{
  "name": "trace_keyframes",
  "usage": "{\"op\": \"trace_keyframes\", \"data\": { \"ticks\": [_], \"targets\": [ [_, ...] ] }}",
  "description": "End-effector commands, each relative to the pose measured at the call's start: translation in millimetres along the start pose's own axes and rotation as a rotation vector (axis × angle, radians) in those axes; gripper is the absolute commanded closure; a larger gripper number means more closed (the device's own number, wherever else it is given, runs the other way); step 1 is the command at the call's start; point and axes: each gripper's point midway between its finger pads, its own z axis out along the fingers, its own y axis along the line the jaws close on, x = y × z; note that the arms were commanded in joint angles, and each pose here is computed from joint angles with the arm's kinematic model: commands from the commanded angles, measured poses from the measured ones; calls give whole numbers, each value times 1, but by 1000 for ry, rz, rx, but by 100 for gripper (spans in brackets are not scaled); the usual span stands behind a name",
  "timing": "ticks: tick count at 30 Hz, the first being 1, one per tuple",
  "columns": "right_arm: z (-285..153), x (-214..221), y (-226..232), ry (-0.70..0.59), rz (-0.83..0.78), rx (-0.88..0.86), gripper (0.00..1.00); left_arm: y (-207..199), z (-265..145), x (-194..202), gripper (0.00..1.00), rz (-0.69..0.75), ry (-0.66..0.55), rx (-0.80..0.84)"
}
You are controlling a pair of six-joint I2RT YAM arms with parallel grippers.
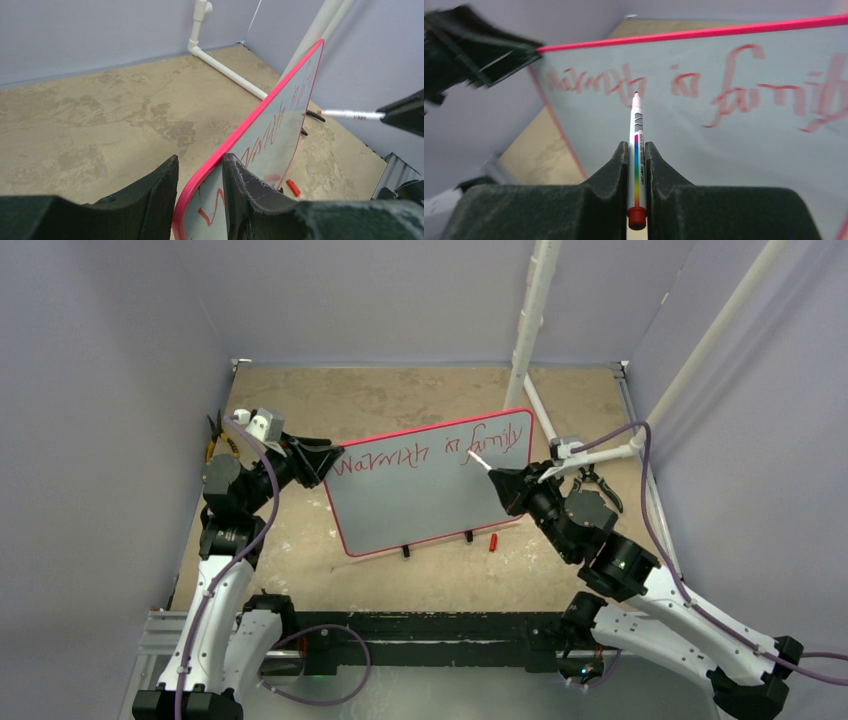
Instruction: Write a sentence on the whiteboard
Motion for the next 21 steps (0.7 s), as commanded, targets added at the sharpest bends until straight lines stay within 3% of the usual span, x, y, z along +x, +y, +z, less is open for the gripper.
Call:
{"op": "trace_keyframes", "data": {
  "ticks": [1, 11, 21],
  "targets": [
    [7, 20, 76, 16, -49, -282, 100, -5, -1, -2, 64, 6, -7, 21],
    [46, 73, 145, 36, -50, -357, 100, -5, -1, -2, 64, 6, -7, 25],
    [72, 76, 152, -9, -58, -289, 100, -6, -1, -2, 64, 5, -9, 29]
  ]
}}
